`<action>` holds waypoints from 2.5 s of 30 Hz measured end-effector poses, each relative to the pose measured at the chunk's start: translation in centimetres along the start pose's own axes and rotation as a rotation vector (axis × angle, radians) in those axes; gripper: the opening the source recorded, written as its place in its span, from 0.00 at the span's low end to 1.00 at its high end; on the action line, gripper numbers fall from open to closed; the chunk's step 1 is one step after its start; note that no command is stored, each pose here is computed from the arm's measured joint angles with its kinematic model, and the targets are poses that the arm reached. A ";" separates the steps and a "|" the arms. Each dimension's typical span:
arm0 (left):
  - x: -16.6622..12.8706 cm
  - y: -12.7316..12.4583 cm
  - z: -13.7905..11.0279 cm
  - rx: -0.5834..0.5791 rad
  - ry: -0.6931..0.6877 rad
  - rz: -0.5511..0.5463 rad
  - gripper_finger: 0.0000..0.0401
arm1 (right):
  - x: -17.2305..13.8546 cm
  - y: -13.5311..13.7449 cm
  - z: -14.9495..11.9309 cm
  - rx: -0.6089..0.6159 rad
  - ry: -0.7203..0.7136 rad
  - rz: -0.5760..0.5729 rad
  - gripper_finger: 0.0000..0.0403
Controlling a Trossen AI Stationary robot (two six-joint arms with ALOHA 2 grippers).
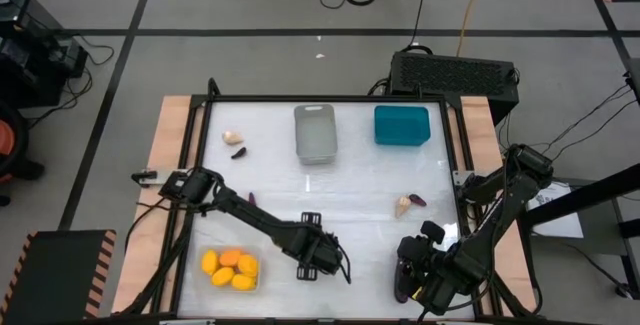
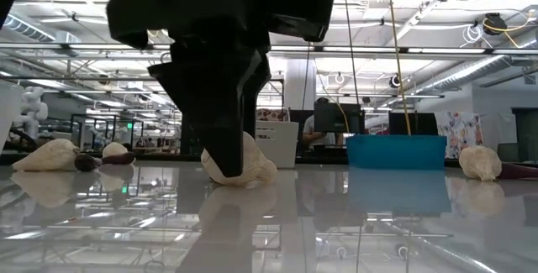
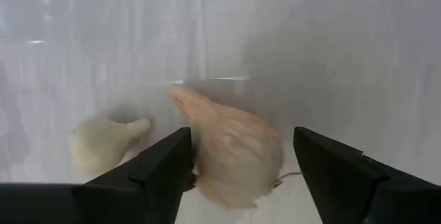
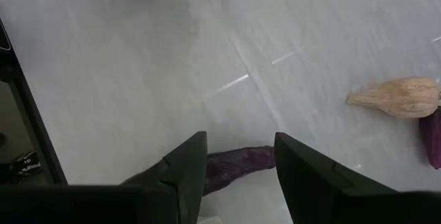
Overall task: Sort produce into baskets
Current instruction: Put the garlic into the white bin
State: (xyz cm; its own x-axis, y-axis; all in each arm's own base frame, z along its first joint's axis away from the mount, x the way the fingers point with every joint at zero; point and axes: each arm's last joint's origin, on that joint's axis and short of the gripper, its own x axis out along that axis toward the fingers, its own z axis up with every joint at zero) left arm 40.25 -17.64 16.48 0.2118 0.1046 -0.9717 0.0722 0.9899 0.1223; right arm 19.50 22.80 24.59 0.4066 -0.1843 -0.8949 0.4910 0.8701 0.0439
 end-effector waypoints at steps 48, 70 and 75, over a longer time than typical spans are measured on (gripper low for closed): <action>-12.5 28.6 -2.2 -0.793 -0.324 0.055 0.42 | -0.5 1.9 -0.4 0.124 -0.036 0.176 0.40; -14.2 29.9 -4.1 -0.914 -0.296 0.093 0.66 | -0.1 2.7 -2.1 0.149 -0.032 0.177 0.40; -16.7 28.5 -7.1 -0.892 -0.117 0.054 0.66 | 0.8 3.1 -2.4 0.139 -0.031 0.160 0.40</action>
State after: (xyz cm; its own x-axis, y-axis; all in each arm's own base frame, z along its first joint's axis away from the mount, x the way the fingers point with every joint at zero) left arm 31.86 9.46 34.77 0.2942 0.1908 -0.9365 -0.7136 0.6957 -0.0824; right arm 19.48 26.51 22.97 0.5099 -0.0647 -0.8578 0.5190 0.8184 0.2468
